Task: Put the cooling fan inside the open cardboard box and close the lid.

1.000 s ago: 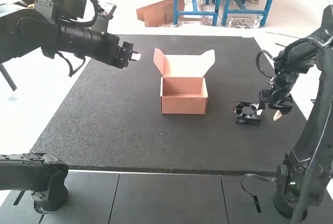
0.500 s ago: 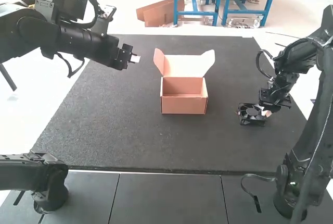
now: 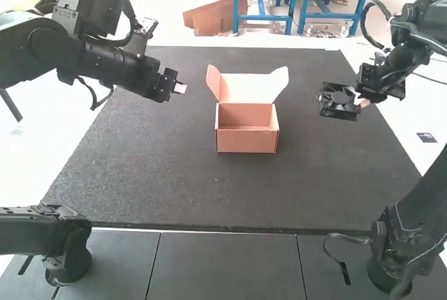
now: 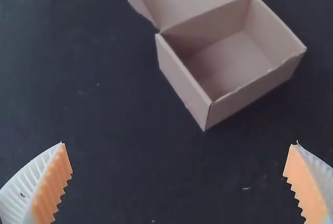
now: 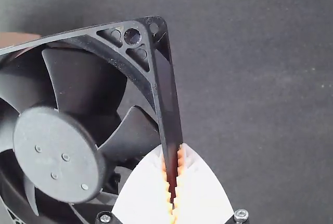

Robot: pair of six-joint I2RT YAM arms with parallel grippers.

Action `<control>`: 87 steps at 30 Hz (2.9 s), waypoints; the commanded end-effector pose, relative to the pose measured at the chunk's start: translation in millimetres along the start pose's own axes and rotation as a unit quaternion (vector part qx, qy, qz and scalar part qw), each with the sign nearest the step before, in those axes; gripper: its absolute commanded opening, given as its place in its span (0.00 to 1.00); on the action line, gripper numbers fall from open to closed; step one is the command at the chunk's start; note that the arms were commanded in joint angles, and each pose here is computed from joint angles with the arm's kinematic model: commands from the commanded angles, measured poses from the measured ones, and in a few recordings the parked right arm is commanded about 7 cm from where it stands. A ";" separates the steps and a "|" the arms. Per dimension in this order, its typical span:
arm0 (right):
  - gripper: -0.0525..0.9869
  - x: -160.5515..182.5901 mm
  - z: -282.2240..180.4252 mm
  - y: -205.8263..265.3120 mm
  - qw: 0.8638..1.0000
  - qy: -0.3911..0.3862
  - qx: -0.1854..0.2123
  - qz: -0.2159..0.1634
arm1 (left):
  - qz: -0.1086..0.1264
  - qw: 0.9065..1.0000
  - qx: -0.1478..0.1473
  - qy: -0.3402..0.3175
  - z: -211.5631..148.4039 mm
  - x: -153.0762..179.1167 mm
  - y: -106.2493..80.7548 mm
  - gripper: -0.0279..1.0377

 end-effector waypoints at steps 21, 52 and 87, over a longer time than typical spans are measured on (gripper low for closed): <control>0.04 75.9 -29.2 123.6 0.991 0.045 -0.092 -0.087 | -0.002 1.000 -0.008 -0.012 -11.1 -1.3 0.9 0.93; 0.04 53.3 73.8 203.0 0.990 0.068 -0.027 -0.123 | 0.007 1.000 0.003 0.017 -16.8 12.7 -4.1 0.93; 0.82 10.0 86.9 234.3 0.977 0.094 -0.119 -0.152 | -0.041 0.990 -0.050 -0.123 -35.1 -40.3 20.3 0.93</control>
Point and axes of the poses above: each hand's point on the last joint's axis, 136 mm out from that joint toward the fingers, its own z axis out along the fingers, its own y axis along the line the jaws close on, x = y × z, the point moved 10 cm from there along -z, back along the fingers, and after that the axes turned 13 degrees about z, right-handed, at the moved point
